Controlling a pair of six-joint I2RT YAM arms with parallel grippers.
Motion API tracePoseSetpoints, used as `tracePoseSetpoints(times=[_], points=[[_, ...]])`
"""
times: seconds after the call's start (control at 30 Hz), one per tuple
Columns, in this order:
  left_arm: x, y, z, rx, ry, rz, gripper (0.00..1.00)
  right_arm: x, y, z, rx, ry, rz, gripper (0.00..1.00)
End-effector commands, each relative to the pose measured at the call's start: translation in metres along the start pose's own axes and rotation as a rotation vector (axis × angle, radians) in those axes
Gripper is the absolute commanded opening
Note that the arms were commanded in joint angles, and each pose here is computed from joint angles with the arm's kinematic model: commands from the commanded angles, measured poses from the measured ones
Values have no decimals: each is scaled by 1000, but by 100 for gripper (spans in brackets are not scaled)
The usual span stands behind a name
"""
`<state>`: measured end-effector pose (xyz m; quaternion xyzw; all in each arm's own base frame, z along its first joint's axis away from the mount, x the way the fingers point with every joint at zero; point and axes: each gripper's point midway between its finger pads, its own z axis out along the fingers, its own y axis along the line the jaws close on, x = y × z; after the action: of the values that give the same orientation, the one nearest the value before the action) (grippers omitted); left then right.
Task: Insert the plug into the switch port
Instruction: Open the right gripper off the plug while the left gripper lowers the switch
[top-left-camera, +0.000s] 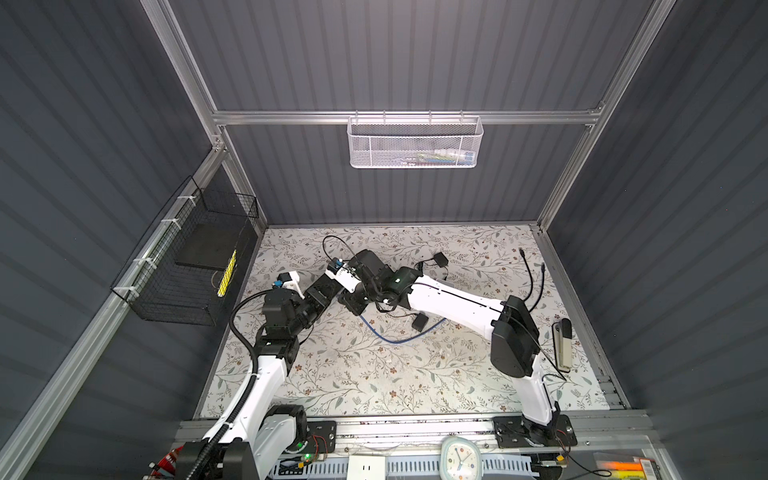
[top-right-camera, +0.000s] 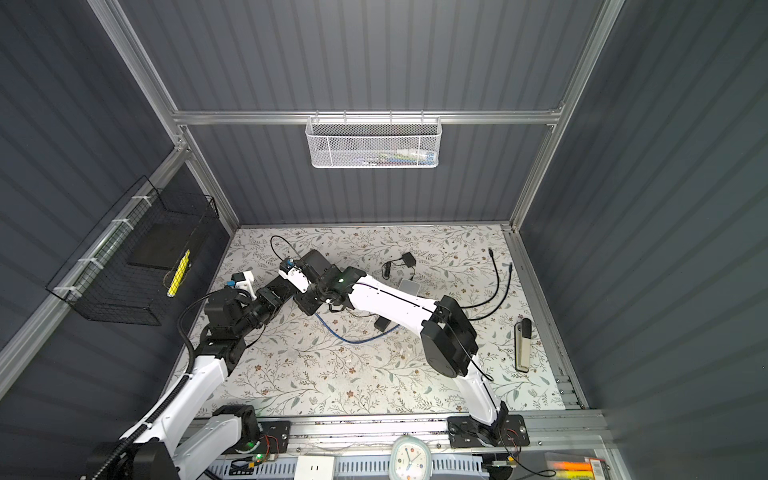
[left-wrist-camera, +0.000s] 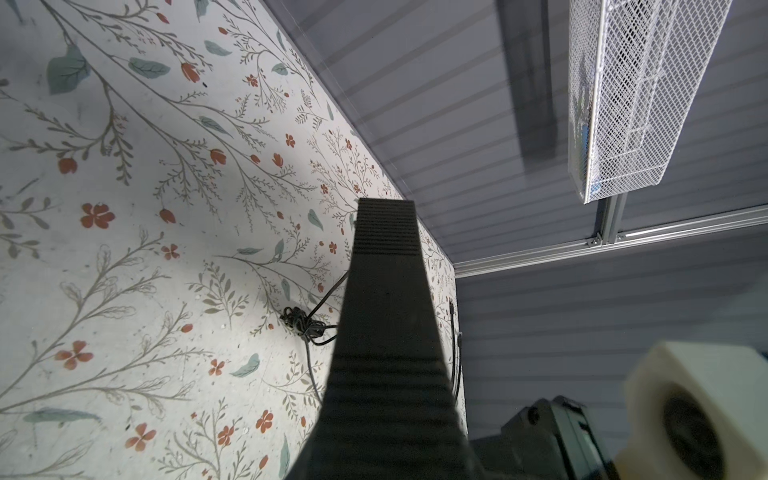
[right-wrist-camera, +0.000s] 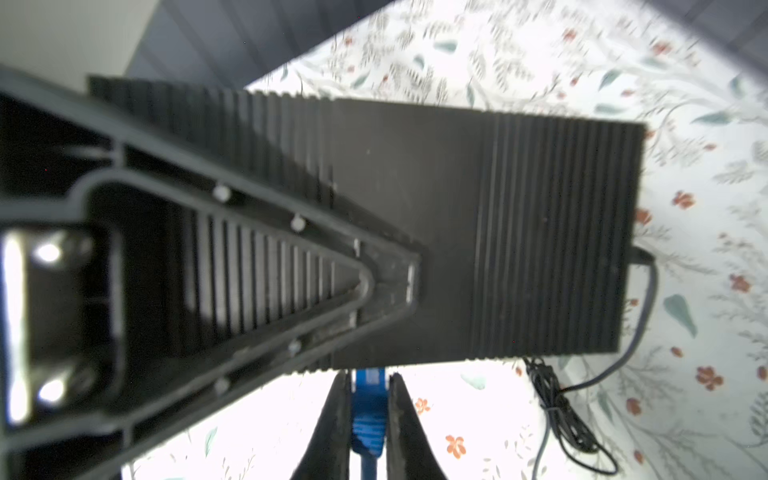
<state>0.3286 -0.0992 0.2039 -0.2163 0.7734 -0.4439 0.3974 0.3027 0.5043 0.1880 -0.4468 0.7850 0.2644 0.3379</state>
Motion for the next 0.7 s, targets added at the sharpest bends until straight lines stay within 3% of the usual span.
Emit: tracePoseSetpoints(times=[0.0, 0.1, 0.27, 0.4, 0.67], points=[[14, 8, 6, -30, 157, 6, 0, -85, -18, -55, 92, -359, -17, 10], [-5, 8, 10, -43, 162, 33, 0, -57, -20, -58, 104, -313, 3, 18], [-20, 6, 11, -57, 169, 45, 0, -19, -27, -65, 142, -246, 40, 40], [-37, -3, 13, -55, 154, 32, 0, 0, -41, -89, 171, -230, 97, 51], [-76, -8, 15, -114, 131, 89, 0, 44, -74, -134, 254, -134, 210, 59]])
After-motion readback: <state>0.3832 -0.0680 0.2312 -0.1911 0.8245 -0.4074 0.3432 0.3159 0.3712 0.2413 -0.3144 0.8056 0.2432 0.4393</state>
